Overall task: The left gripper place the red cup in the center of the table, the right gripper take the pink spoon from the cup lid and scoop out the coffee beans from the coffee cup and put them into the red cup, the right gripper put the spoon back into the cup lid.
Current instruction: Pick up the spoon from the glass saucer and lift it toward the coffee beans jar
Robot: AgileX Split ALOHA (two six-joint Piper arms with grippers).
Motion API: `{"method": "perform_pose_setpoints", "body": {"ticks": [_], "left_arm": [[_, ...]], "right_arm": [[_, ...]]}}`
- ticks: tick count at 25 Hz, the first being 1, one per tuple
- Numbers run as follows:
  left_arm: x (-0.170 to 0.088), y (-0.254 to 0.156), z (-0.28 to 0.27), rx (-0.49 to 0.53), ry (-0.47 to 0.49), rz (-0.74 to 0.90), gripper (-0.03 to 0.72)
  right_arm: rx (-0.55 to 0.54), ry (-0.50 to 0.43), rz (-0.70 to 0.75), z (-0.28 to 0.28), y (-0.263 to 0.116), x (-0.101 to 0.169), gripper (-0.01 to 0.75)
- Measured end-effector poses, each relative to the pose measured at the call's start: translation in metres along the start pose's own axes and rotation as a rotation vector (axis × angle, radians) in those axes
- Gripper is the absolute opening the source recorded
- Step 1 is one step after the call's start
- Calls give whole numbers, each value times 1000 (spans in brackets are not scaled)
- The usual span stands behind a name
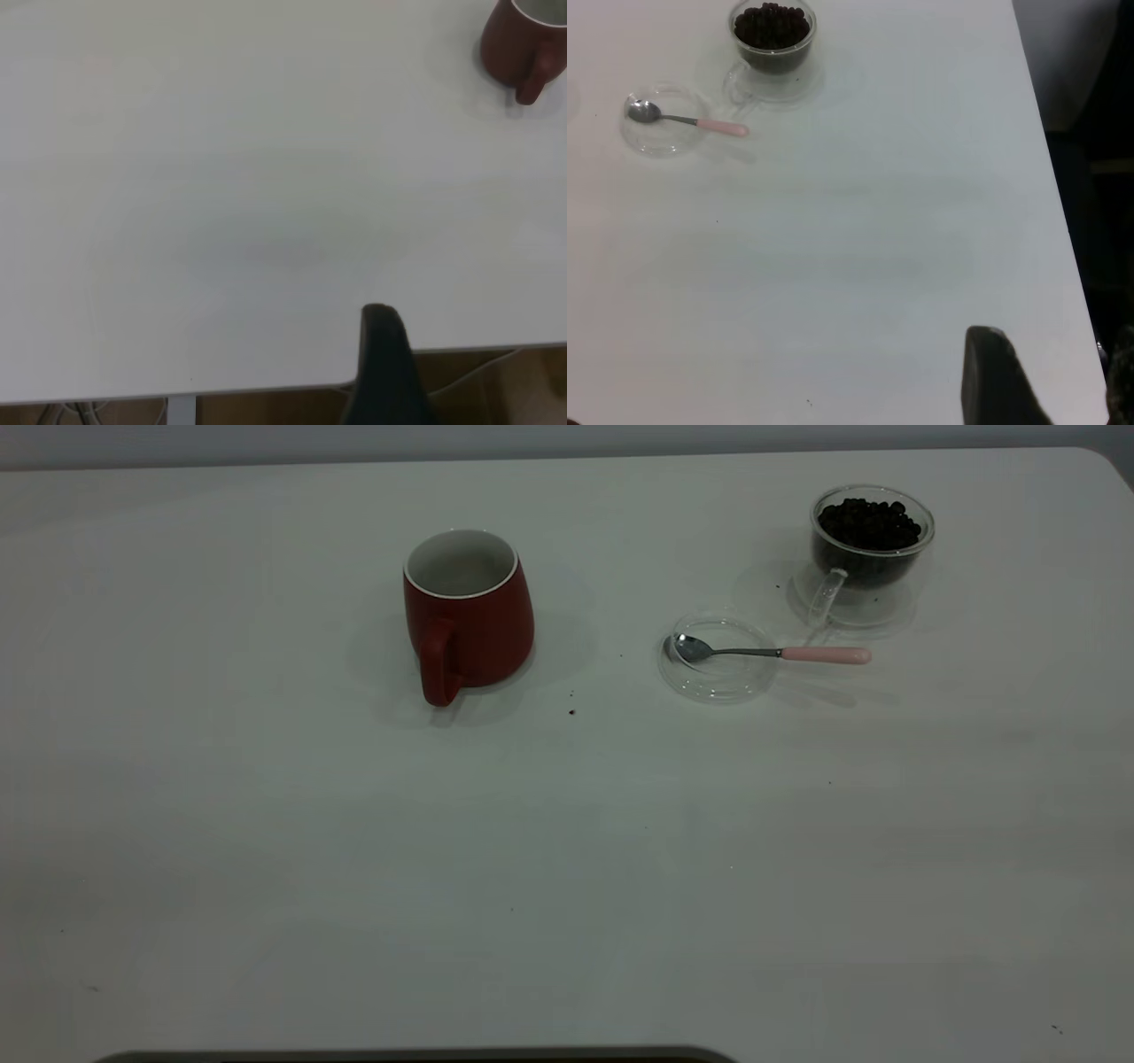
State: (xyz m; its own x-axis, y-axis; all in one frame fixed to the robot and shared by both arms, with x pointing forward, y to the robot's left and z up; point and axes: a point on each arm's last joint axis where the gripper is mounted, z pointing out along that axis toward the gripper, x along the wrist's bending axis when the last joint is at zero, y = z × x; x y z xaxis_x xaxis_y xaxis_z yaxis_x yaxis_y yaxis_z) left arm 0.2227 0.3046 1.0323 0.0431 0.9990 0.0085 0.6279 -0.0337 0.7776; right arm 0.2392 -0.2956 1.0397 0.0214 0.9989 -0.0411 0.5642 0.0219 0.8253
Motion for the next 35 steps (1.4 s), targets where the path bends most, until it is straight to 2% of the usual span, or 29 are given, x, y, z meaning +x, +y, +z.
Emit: {"method": "perform_pose_setpoints", "body": {"ticks": [10, 12, 15, 18, 21, 23, 27, 35], "left_arm": [[0, 0, 0, 0, 0, 0, 569], [0, 0, 0, 0, 0, 0, 569], [0, 0, 0, 0, 0, 0, 569], [0, 0, 0, 0, 0, 0, 569], [0, 0, 0, 0, 0, 0, 569], [0, 0, 0, 0, 0, 0, 569], [0, 0, 0, 0, 0, 0, 569], [0, 0, 0, 0, 0, -2, 569]], "right_arm": [[-1, 16, 8, 0, 0, 1, 343], [-4, 16, 8, 0, 1, 1, 363], [-52, 12, 20, -4, 9, 1, 473], [-99, 13, 51, -6, 32, -1, 642], [-41, 55, 101, 8, 62, 0, 695], [32, 121, 154, 28, 82, 4, 699], [139, 226, 167, 77, 110, 10, 699], [293, 406, 251, 179, 120, 21, 693]]}}
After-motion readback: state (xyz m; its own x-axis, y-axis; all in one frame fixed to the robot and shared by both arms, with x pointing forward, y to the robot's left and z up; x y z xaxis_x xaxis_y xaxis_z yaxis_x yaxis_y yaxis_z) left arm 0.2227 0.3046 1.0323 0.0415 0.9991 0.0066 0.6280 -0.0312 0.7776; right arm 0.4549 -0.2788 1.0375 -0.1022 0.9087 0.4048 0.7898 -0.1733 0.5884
